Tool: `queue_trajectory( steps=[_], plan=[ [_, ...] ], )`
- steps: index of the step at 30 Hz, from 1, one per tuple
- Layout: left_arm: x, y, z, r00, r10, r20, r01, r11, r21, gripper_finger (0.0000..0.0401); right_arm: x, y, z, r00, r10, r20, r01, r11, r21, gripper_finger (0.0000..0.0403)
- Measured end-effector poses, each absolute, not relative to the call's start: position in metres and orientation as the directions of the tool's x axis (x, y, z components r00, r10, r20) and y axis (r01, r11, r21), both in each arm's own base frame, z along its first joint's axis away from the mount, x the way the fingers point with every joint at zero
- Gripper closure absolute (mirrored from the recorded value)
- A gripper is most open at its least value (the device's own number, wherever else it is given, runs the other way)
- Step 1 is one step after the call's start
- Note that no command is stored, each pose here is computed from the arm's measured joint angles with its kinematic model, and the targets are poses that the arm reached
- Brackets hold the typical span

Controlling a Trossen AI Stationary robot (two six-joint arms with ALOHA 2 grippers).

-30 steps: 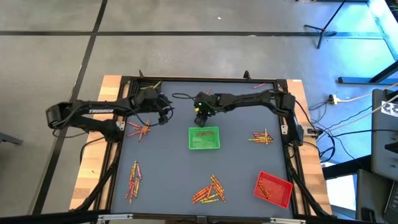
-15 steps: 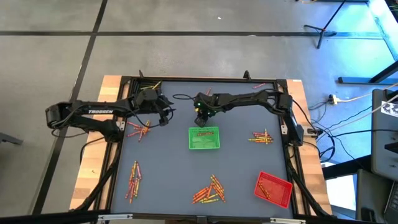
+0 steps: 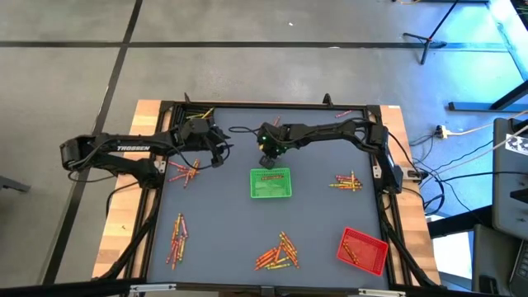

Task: Sort crayons
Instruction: Put the green crayon into the black bin

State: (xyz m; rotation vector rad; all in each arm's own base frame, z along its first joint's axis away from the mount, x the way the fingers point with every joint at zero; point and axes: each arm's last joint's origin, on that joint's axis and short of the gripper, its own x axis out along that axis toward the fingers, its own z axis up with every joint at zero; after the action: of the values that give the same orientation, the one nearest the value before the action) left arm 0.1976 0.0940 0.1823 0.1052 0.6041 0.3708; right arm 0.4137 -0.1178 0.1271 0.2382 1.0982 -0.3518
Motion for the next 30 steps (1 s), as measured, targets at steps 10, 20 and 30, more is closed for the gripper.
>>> queue_trajectory(
  steps=[10,20,30],
  plan=[
    [0.198,0.094,0.183,0.765,0.373,-0.526,-0.312,0.928,0.205,0.0268,0.414,-0.100,0.155,0.448,-0.215,-0.868,0.259,0.960,-0.104,0.0397],
    [0.198,0.094,0.184,0.767,0.374,-0.522,-0.314,0.927,0.203,0.0268,0.404,-0.092,0.205,0.531,-0.249,-0.810,0.235,0.962,-0.141,0.0390],
    [0.206,0.094,0.194,0.866,0.292,-0.407,-0.261,0.956,0.132,0.0220,0.347,-0.081,0.226,0.666,-0.296,-0.684,0.259,0.952,-0.160,0.0389]
  ],
)
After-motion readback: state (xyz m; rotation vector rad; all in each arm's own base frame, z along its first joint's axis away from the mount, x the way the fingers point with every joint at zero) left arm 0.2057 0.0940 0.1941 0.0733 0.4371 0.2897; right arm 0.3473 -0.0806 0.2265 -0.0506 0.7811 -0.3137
